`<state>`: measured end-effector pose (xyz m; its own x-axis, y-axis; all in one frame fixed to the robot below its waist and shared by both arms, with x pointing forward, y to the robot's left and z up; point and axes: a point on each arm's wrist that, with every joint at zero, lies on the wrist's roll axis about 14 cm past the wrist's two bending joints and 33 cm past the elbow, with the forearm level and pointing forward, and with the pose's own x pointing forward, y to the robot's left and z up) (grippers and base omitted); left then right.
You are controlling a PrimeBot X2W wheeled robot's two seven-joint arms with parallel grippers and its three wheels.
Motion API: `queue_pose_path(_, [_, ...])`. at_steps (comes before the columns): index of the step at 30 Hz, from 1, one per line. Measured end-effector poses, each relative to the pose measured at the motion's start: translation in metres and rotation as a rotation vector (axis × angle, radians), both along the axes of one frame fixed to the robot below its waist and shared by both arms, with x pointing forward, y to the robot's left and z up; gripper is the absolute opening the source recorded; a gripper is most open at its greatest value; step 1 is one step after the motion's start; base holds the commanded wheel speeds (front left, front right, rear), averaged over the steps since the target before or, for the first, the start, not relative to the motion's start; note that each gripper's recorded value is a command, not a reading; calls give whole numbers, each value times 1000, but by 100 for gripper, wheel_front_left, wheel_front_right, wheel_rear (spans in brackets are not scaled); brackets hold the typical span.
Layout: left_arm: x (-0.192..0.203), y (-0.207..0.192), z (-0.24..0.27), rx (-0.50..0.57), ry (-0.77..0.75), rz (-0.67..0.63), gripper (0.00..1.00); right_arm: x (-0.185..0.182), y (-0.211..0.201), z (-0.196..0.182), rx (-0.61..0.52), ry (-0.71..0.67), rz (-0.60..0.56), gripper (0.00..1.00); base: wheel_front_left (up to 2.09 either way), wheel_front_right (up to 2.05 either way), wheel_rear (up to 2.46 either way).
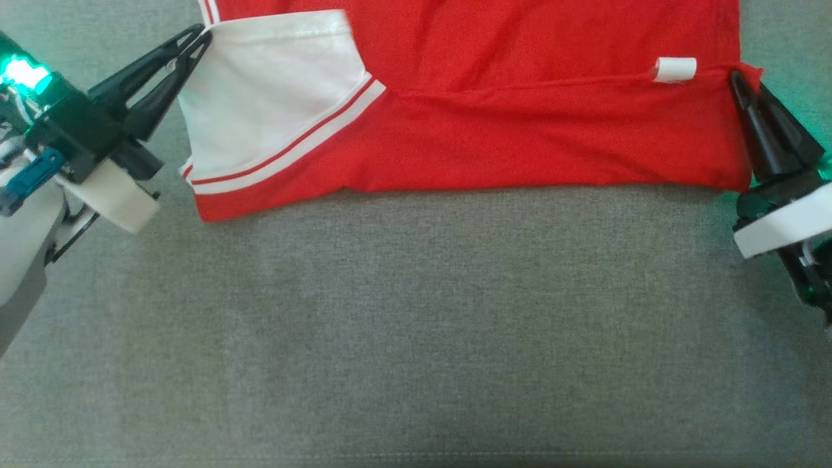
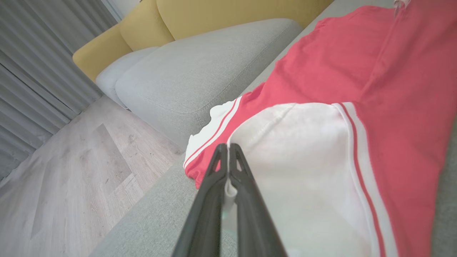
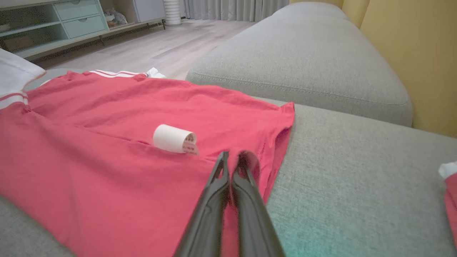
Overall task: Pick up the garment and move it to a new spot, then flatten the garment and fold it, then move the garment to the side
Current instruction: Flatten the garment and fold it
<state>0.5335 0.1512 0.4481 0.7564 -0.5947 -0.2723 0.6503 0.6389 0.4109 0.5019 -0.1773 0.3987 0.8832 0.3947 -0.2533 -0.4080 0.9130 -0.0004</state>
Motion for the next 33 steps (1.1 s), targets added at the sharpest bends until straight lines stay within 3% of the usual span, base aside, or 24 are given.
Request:
queue_pose_path(1, [2,-1,-4,3,5,-4,22,2,0,-3,-5,6,2,0,0,0,0])
queue_pose_path(2, [4,-2,-8,9,13,-5,70,3,0,-7,-9,14,4,37,0,0,0])
queue_pose_path(3, [6,-2,-12,6,22,-3,100,3,0,-10,-10,21,1,100,0,0,0])
queue_pose_path(8, [5,-4,-21,-11,62,12,100,4,-1,-17,-31,37,3,100,0,0,0])
queue_pose_path(13, [5,6,-9,-93,45,126,100,2,-17,-9,-100,12,-1,100,0,0,0])
queue_pose_path(18, [-50,13,-37,-267,188,315,100,3,-30,24,-110,-75,-47,100,0,0,0])
queue_pose_path(25, [-101,16,-65,-438,362,504,100,-24,-20,31,-47,-82,-87,100,0,0,0])
queue_pose_path(33, [-112,16,-88,-430,457,546,100,-27,-21,32,-26,-90,-117,100,0,0,0])
